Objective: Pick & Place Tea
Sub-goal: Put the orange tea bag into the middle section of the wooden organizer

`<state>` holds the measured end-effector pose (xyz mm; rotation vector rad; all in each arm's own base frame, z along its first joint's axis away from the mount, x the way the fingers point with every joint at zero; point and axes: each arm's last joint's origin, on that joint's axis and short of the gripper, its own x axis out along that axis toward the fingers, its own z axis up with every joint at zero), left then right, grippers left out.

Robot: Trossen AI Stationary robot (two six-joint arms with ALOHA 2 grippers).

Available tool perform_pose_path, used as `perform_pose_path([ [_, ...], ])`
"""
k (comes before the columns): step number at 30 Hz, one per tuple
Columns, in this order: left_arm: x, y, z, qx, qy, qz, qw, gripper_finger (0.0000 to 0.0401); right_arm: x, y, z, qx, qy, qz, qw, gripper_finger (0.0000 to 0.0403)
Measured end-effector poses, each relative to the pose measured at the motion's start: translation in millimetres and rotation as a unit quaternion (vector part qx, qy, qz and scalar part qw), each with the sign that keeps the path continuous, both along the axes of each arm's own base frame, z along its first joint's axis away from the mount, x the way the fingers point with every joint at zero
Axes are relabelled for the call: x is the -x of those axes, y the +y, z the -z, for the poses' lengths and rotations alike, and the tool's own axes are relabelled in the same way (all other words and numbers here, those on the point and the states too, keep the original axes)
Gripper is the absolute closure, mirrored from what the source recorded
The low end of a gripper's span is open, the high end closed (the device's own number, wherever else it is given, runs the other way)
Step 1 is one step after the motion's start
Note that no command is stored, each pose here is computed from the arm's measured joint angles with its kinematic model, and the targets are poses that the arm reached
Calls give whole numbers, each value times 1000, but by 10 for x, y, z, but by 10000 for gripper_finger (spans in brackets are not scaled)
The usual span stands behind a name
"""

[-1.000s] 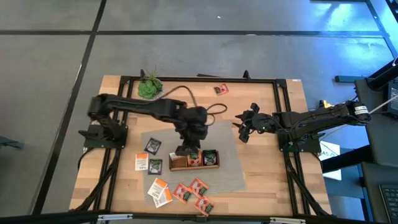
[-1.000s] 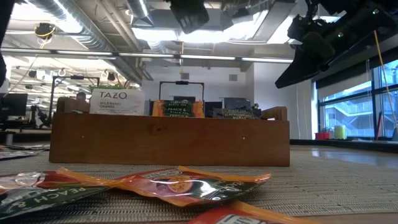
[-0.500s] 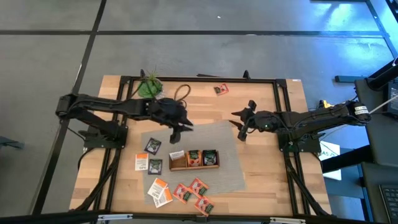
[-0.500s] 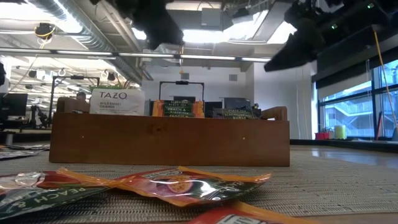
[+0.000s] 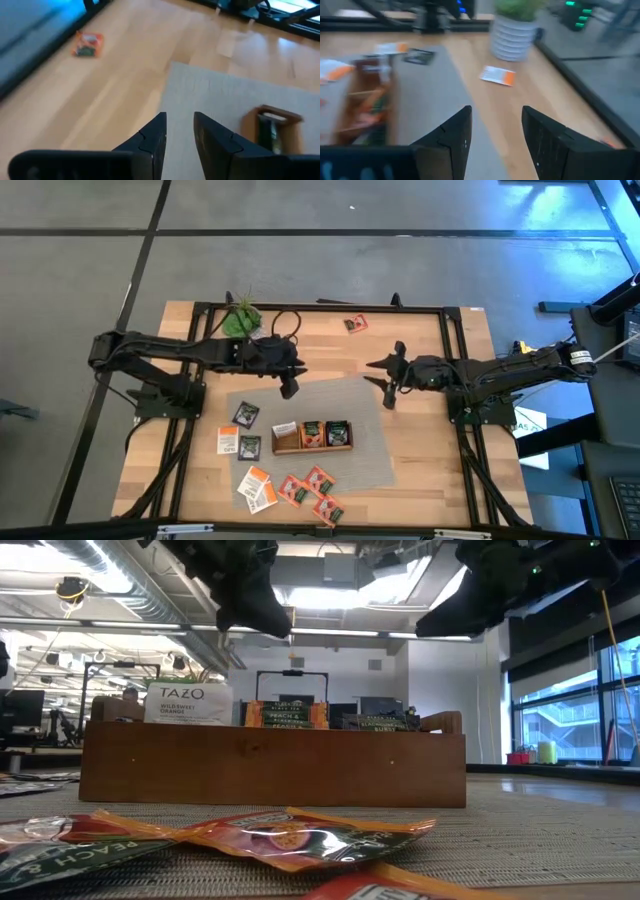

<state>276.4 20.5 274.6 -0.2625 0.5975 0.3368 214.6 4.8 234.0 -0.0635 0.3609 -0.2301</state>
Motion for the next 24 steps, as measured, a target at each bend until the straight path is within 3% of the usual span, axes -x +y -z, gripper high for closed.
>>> perform_pose_path([
  [6,5,-175,23,65,3,26,998,309,-5,70,11,-165,-9,-63,984,228],
  [9,11,-326,46,91,15,59,994,310,-8,98,64,-209,17,-91,974,228],
  [16,32,-633,57,65,18,83,994,306,-107,82,210,-188,43,-54,980,228],
  [24,58,-699,69,67,20,57,996,310,-264,33,504,-166,78,58,981,228],
])
